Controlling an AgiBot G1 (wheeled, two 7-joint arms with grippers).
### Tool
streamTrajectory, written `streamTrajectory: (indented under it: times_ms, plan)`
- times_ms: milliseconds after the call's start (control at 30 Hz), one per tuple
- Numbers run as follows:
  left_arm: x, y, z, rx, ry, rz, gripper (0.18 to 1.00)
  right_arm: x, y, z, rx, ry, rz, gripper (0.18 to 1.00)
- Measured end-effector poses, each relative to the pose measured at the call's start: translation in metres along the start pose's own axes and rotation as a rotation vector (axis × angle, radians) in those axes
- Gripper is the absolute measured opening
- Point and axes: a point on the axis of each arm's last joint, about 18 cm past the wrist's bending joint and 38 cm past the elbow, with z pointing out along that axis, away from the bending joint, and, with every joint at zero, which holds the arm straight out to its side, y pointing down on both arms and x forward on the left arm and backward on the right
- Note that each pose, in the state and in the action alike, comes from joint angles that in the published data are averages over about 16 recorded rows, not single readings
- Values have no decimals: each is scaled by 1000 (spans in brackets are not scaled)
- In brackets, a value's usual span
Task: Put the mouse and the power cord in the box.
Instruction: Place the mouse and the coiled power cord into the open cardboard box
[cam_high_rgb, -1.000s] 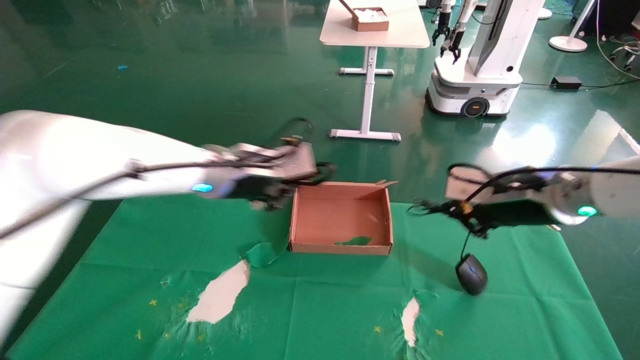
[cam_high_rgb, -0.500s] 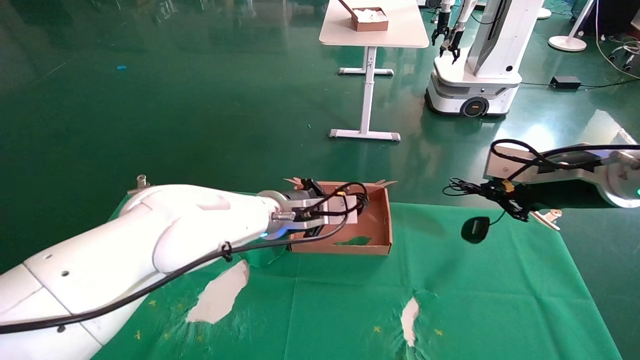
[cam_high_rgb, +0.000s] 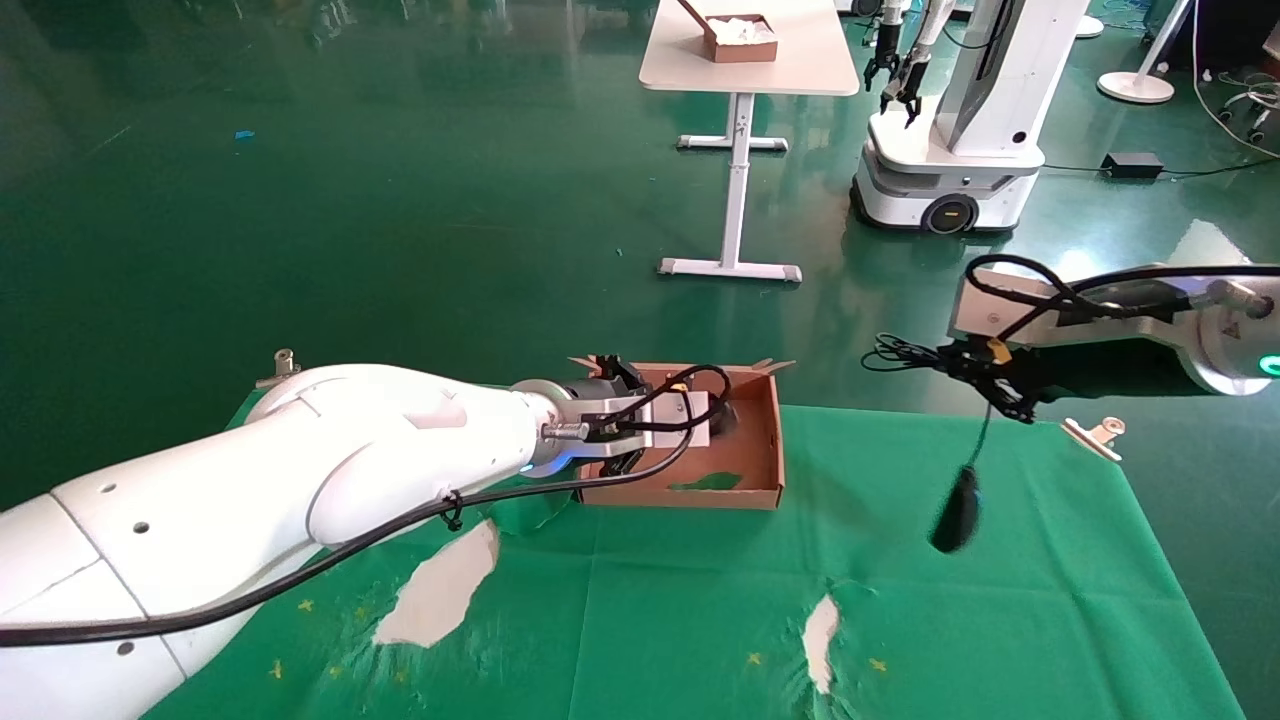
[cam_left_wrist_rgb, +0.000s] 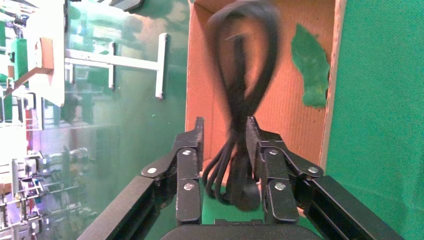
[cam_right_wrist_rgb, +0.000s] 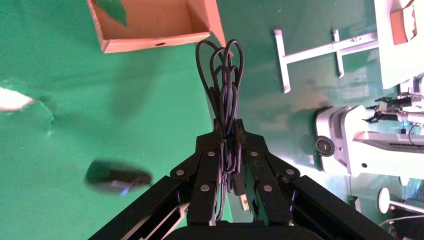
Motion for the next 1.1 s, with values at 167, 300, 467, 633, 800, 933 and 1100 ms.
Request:
streamTrajectory:
  times_ms: [167,300,467,633,800,933,1100]
  plan:
    - [-1,1,0,-4,-2,-4,410,3,-6,0,21,1,-8,219]
    - [-5,11,0,-31,-9,-24,476,5,-11,-2,39,3,-21,219]
    - [-15,39,-1,-107,-26,-79,567,7,-21,-5,72,4,-48,219]
    - [-30,85,-9,-229,-54,-165,666,7,-42,-2,122,4,-91,219]
    - [-40,129,-21,-346,-80,-244,769,4,-75,10,187,-1,-141,219]
    - [-44,151,-28,-404,-93,-285,853,0,-109,31,239,-8,-185,219]
    - [-45,163,-32,-436,-98,-301,918,-12,-149,69,269,-19,-238,218]
